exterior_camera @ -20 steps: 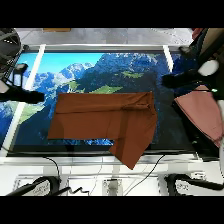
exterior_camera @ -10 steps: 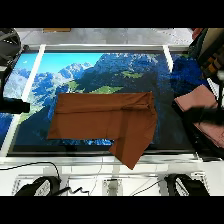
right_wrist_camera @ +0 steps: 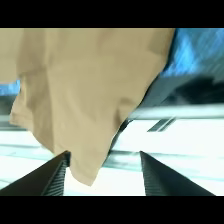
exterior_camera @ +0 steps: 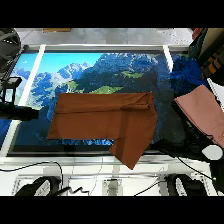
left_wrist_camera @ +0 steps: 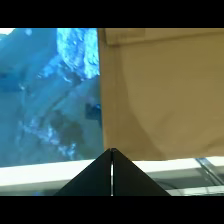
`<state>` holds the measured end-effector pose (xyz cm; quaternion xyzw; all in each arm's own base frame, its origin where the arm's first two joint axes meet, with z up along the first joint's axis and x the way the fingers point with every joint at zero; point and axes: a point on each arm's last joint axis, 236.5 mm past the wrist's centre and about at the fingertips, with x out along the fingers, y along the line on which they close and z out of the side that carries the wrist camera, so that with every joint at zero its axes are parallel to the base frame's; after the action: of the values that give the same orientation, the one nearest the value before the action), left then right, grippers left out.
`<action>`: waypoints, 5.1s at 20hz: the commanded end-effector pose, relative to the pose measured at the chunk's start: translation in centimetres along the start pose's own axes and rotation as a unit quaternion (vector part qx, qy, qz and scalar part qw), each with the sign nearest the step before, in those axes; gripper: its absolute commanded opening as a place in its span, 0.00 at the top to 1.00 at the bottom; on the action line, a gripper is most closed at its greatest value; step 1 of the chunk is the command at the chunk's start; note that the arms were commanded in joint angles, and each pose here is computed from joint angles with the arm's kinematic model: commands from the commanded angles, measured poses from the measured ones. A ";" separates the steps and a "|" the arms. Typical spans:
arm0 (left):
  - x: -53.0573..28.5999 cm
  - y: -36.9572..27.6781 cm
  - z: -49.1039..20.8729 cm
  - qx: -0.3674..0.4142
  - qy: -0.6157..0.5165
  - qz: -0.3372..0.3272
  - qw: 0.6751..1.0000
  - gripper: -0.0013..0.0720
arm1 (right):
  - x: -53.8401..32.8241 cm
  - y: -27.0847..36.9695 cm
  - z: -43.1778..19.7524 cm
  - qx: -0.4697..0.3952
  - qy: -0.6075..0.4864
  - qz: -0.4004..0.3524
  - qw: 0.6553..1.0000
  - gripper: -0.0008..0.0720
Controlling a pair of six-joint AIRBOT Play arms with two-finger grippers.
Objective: Fold the clothes and pants, and hang the long-sleeved shirts on hangers.
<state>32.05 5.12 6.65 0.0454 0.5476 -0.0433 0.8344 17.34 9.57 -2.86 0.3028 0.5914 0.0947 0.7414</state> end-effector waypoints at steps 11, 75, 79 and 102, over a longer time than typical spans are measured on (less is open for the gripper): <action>4.2 -1.1 -1.3 -0.022 0.044 -0.039 0.998 0.96 | 8.9 -3.0 -1.5 0.125 0.124 0.044 0.983 0.25; 2.2 -0.2 -0.6 -0.257 -0.164 -0.104 0.947 0.97 | 0.2 11.1 10.9 -0.059 -0.098 0.161 0.980 0.98; 1.2 -2.1 2.4 -0.208 -0.215 -0.097 0.949 0.97 | -1.8 10.7 14.5 -0.114 -0.156 0.073 0.978 0.98; 17.8 -2.7 13.0 -0.197 -0.184 -0.070 0.961 0.96 | 11.3 7.5 35.8 -0.130 -0.209 -0.051 0.968 0.98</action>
<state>50.04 0.44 -3.46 -0.1674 0.3797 -0.0038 0.9098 54.50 9.24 -2.64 0.1940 0.4183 0.0689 0.8847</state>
